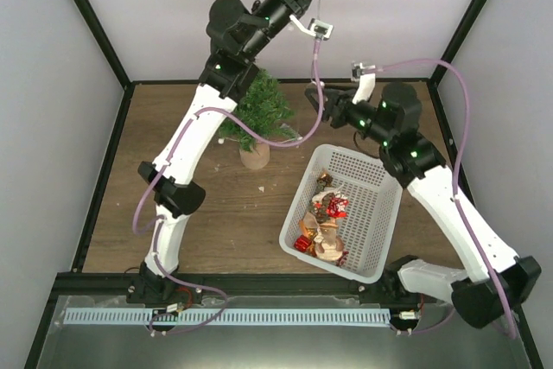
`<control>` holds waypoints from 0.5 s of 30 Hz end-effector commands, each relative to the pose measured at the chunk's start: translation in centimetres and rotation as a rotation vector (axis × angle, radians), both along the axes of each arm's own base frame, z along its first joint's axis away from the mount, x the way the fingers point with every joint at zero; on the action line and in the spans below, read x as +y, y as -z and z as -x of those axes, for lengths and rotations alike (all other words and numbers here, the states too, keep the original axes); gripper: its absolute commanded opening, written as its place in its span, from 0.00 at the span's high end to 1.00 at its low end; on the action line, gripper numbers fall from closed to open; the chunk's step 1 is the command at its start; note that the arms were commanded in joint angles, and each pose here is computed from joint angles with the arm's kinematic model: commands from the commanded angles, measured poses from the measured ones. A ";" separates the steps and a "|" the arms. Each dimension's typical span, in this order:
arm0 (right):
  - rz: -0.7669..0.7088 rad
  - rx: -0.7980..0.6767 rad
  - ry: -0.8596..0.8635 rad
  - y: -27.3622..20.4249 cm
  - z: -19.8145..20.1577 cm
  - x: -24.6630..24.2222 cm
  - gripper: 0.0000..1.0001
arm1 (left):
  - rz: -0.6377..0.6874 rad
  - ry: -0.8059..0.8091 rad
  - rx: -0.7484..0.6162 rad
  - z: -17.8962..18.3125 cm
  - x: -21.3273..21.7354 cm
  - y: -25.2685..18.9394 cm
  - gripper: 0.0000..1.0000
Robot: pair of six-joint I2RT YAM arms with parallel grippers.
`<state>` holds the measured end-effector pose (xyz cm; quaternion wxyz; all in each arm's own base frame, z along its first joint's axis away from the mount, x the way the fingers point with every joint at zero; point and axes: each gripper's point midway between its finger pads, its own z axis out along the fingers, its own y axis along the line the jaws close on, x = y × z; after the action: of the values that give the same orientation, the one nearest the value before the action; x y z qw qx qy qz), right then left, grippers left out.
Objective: Decorate the small christmas tree
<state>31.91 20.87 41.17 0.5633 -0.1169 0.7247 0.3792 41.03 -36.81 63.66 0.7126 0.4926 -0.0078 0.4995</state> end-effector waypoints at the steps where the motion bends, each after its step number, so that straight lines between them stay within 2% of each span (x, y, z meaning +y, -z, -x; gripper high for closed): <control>1: -0.060 -0.105 -0.008 -5.2 -1.5 0.8 0.43 | 0.038 -0.012 -0.060 0.6 2.6 -2.3 1.00; 6: -0.082 -0.153 -0.051 -8.0 -4.0 2.7 0.44 | 0.053 -0.026 -0.048 -0.4 3.9 -2.4 1.00; 11: -0.116 -0.144 -0.126 -9.4 -6.4 5.3 0.47 | 0.055 -0.024 -0.046 -0.5 4.2 -2.5 1.00; 15: -0.102 -0.141 -0.115 -9.6 -8.4 6.8 0.49 | 0.052 -0.023 -0.054 -0.5 4.4 -2.6 1.00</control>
<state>39.85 26.54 48.87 0.5891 -0.1464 0.6691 0.4288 43.45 -33.35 64.12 0.7062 0.4832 0.0130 0.5174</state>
